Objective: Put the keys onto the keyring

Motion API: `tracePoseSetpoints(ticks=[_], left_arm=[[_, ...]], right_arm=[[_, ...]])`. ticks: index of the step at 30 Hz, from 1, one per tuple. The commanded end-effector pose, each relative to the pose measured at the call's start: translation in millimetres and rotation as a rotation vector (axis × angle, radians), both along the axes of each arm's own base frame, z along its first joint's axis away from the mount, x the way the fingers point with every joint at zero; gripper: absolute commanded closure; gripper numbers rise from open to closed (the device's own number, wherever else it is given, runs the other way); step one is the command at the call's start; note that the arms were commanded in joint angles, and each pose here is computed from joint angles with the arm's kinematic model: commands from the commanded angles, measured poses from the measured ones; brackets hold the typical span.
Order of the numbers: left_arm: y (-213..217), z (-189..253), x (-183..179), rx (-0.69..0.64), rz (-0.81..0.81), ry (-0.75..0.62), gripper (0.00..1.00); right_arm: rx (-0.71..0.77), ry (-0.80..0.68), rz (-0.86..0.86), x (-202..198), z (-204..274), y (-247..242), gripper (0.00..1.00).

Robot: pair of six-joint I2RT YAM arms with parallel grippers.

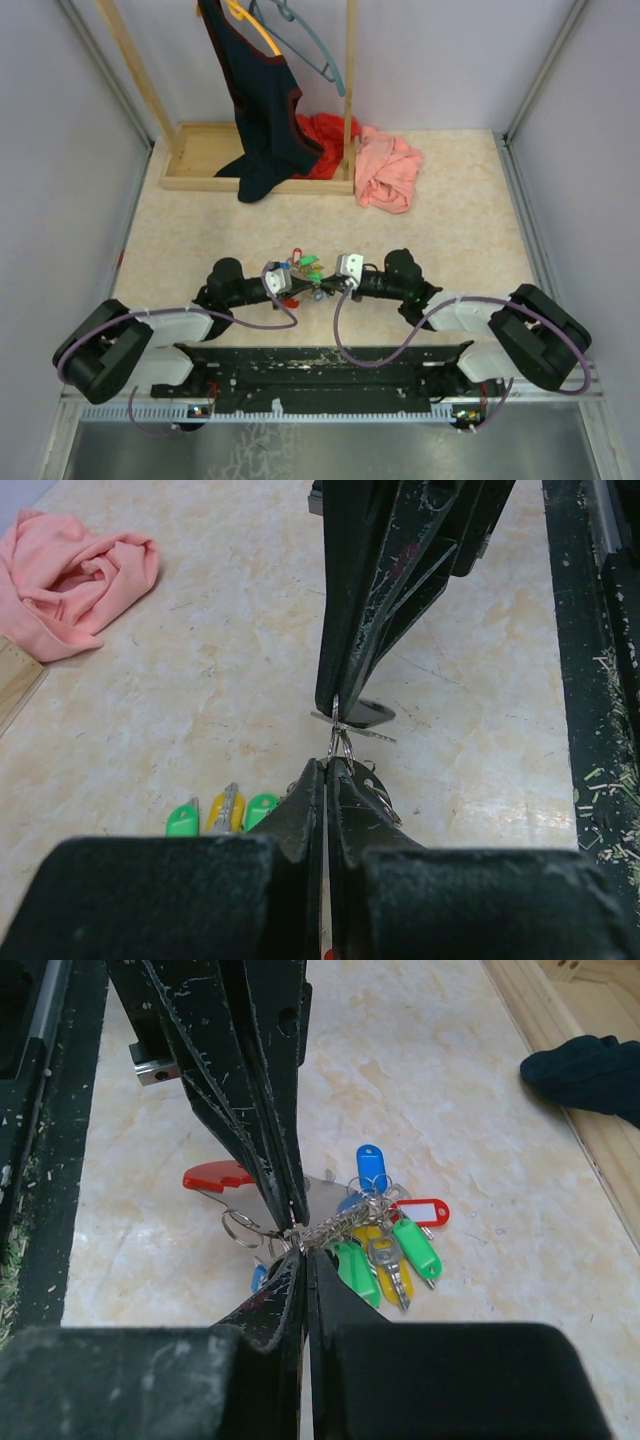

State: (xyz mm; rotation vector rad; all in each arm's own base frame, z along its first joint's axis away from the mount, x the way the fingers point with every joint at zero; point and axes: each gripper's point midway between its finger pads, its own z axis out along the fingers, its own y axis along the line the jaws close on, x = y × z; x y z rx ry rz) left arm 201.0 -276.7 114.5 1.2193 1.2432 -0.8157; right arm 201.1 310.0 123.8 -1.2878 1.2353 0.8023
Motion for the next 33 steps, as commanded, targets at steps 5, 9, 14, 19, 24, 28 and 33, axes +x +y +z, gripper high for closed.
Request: tracePoseSetpoints(ticks=[5, 9, 14, 19, 24, 28, 33], left_arm=[[-9.2, 14.2, -10.0, -0.036, -0.095, -0.047, 0.99], [-8.6, 16.5, -7.9, -0.04, -0.081, -0.048, 0.99], [-6.5, 15.2, 3.5, -0.031, -0.014, -0.014, 0.99], [-5.7, 16.4, 8.4, -0.038, 0.02, 0.02, 0.99], [-3.2, 23.1, 11.6, -0.071, 0.046, 0.055, 0.99], [-0.4, 27.8, 11.8, -0.1, 0.064, 0.073, 0.99], [1.8, 32.7, 9.6, -0.142, 0.074, 0.108, 0.99]], right_arm=[[0.035, -0.015, 0.102, -7.9, 22.1, 17.7, 1.0], [0.026, -0.008, 0.11, -9.1, 19.9, 18.0, 1.0], [0.023, -0.045, 0.097, -7.8, 21.7, 14.7, 1.0], [-0.003, -0.114, 0.084, -8.1, 17.6, 12.9, 1.0], [-0.068, -0.161, 0.059, -5.0, 6.9, 12.5, 1.0], [-0.095, -0.195, 0.036, -1.8, 4.9, 10.2, 1.0], [-0.13, -0.236, 0.002, 1.7, 2.0, 6.8, 1.0]])
